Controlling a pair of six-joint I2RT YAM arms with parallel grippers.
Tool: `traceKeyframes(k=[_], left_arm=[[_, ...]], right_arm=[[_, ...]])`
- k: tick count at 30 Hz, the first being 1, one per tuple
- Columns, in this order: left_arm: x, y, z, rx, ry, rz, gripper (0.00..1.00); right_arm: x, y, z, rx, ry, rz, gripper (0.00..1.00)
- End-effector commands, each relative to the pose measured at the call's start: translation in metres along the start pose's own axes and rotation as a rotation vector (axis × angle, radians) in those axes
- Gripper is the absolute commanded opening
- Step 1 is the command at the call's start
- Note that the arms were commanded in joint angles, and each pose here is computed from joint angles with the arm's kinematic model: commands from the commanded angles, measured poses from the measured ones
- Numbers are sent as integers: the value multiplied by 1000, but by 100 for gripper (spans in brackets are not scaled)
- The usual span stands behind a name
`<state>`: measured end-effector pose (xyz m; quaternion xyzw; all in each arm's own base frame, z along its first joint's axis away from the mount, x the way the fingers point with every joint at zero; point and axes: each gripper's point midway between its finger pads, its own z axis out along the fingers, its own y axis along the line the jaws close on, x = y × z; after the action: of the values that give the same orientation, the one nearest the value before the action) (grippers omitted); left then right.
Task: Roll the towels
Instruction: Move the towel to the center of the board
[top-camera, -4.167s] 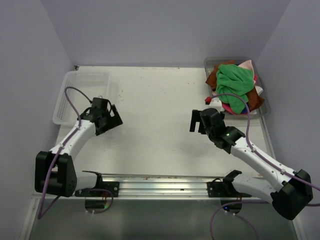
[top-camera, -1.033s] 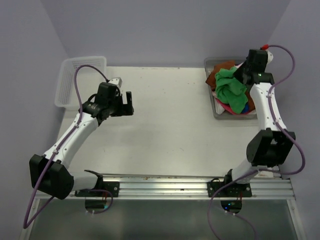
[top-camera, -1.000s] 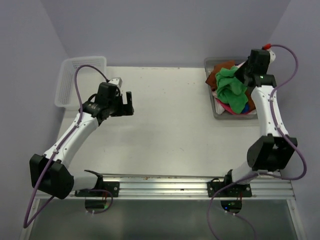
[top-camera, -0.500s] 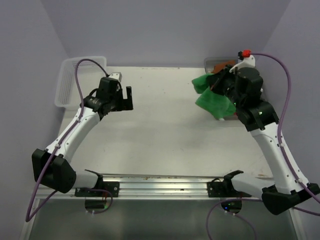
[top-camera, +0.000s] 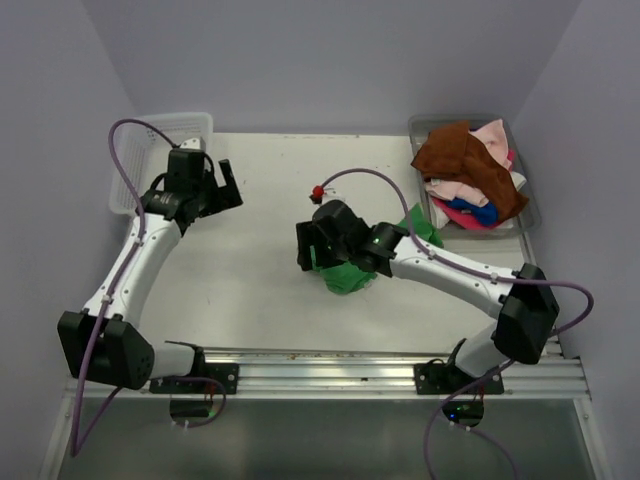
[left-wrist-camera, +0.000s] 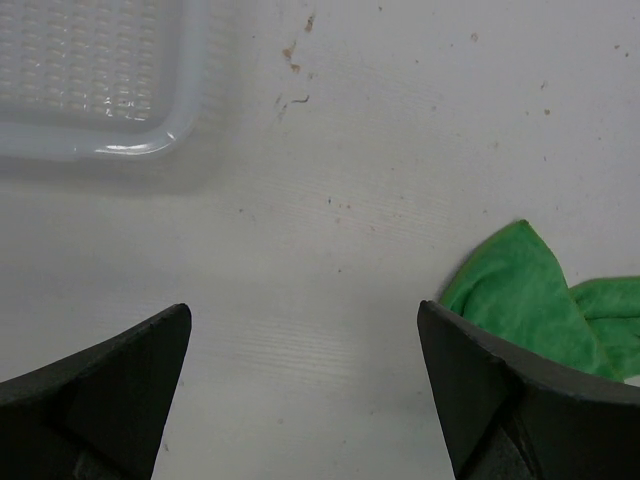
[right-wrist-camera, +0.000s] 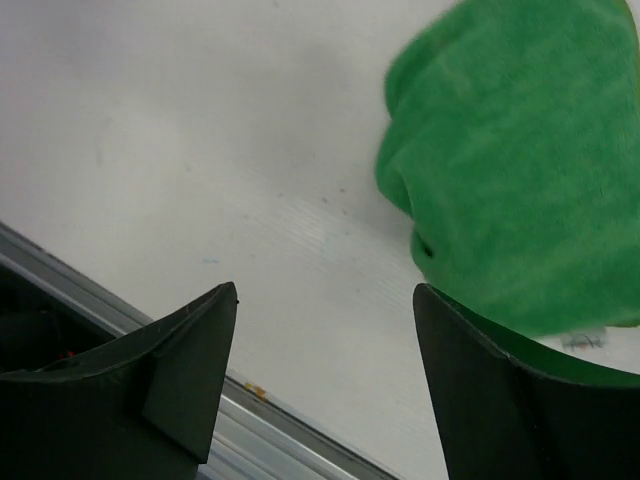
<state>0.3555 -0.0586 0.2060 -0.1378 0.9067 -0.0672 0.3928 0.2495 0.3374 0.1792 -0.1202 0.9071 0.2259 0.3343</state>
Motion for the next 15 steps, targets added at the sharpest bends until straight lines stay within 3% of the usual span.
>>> traceKeyframes(k=[1, 7, 10, 15], left_arm=[[-2, 3, -12, 15, -16, 3, 100], [17, -31, -10, 129, 17, 71, 98], [67, -101, -14, 252, 103, 190, 93], [148, -181, -16, 351, 213, 362, 86]], right_arm=[[-5, -24, -24, 65, -65, 19, 77], [-3, -112, -51, 202, -112, 164, 73], [6, -164, -56, 278, -110, 260, 71], [15, -233, -76, 371, -126, 442, 71]])
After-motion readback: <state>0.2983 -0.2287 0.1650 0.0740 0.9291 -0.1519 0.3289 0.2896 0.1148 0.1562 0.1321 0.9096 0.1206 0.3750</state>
